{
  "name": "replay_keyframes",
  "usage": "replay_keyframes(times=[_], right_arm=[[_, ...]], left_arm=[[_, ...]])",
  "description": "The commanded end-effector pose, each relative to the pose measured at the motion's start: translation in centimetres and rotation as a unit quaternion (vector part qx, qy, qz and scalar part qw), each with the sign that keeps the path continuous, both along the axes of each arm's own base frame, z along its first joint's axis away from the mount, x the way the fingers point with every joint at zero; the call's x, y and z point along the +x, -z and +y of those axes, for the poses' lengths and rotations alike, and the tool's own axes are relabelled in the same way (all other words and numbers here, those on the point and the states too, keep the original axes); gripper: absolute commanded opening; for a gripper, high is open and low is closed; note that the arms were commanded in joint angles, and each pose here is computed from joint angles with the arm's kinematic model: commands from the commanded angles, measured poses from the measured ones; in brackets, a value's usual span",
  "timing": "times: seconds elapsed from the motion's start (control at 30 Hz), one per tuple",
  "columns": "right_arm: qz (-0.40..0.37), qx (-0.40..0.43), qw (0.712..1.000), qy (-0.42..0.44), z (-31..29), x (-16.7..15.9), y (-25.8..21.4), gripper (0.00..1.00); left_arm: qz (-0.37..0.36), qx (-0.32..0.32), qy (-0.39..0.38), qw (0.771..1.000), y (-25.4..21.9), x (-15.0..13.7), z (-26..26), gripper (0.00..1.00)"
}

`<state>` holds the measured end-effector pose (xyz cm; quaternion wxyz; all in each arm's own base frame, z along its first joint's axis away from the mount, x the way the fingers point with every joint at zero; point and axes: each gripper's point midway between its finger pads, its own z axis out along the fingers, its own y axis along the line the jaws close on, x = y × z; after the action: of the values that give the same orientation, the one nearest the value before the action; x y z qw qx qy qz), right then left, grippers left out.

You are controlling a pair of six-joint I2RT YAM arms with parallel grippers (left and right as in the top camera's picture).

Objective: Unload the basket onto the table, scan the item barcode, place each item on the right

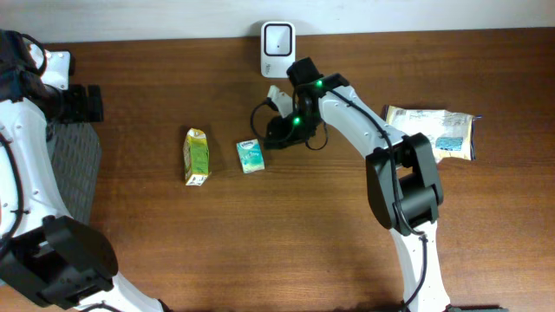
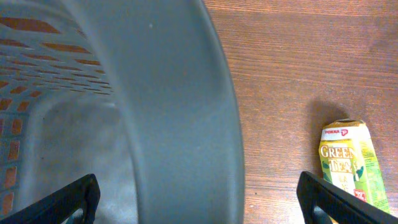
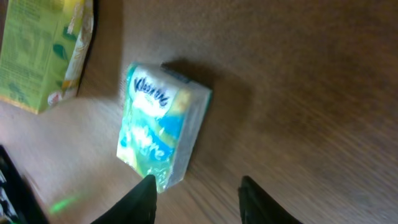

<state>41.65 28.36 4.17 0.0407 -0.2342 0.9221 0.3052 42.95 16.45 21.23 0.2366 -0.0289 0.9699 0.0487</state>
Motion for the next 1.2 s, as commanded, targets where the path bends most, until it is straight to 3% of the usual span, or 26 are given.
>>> replay_keyframes(times=[0.0,0.27,0.33,0.37,0.43,0.53,0.6,0.63,0.67,0.7,0.73,0.87,1.0,1.03,1.07,1.17], right_arm=[[0.003,0.019,1.000,0.002,1.9,-0.2,-0.6,0.38],[0.022,0.013,0.999,0.025,3.1,0.3,3.1,0.33],[0.036,0.014,0.999,0.030,3.2,0.1,3.7,0.24],[0.042,0.025,0.998,0.027,3.5,-0.1,3.5,0.21],[0.066,0.071,0.995,0.015,4.4,-0.8,2.1,0.04],[0.085,0.110,0.990,0.027,3.1,-0.7,-1.7,0.04],[0.051,0.123,0.990,0.043,0.2,0.8,-5.5,0.04],[0.042,0.107,0.992,0.050,-0.9,1.3,-5.2,0.04],[0.043,0.079,0.994,0.054,-1.2,1.1,-3.9,0.15],[0.048,0.067,0.996,0.043,-0.3,0.3,-2.9,0.38],[0.029,0.005,0.999,0.017,1.6,-1.2,-0.7,0.47],[-0.016,-0.085,0.996,-0.023,4.7,-3.4,2.4,0.47],[-0.036,-0.110,0.993,-0.013,4.4,-2.8,2.8,0.43],[-0.035,-0.097,0.995,-0.015,4.8,-2.8,2.4,0.35],[-0.037,-0.072,0.997,-0.019,5.7,-2.7,1.0,0.34],[-0.080,-0.066,0.995,-0.005,5.5,-1.0,-3.2,0.43]], left_arm=[[0.004,-0.001,0.007,1.000,0.3,-0.1,0.0,0.99],[0.004,-0.001,0.007,1.000,0.3,-0.1,0.0,0.99],[0.004,-0.001,0.007,1.000,0.3,-0.1,0.0,0.99],[0.004,-0.001,0.007,1.000,0.3,-0.1,0.0,0.99],[0.004,-0.001,0.007,1.000,0.3,-0.1,0.0,0.99],[0.004,-0.002,0.007,1.000,0.3,-0.1,0.0,0.99],[0.004,-0.001,0.007,1.000,0.3,-0.1,0.0,0.99],[0.004,-0.001,0.007,1.000,0.3,-0.1,0.0,0.99],[0.004,-0.001,0.007,1.000,0.3,-0.1,0.0,0.99],[0.004,-0.001,0.007,1.000,0.3,-0.1,0.0,0.99],[0.004,-0.001,0.007,1.000,0.3,-0.1,0.0,0.99],[0.004,-0.001,0.007,1.000,0.3,-0.1,0.0,0.99],[0.004,-0.001,0.007,1.000,0.3,-0.1,0.0,0.99],[0.004,-0.001,0.007,1.000,0.3,-0.1,0.0,0.99],[0.004,-0.001,0.007,1.000,0.3,-0.1,0.0,0.99],[0.004,-0.001,0.007,1.000,0.3,-0.1,0.0,0.99]])
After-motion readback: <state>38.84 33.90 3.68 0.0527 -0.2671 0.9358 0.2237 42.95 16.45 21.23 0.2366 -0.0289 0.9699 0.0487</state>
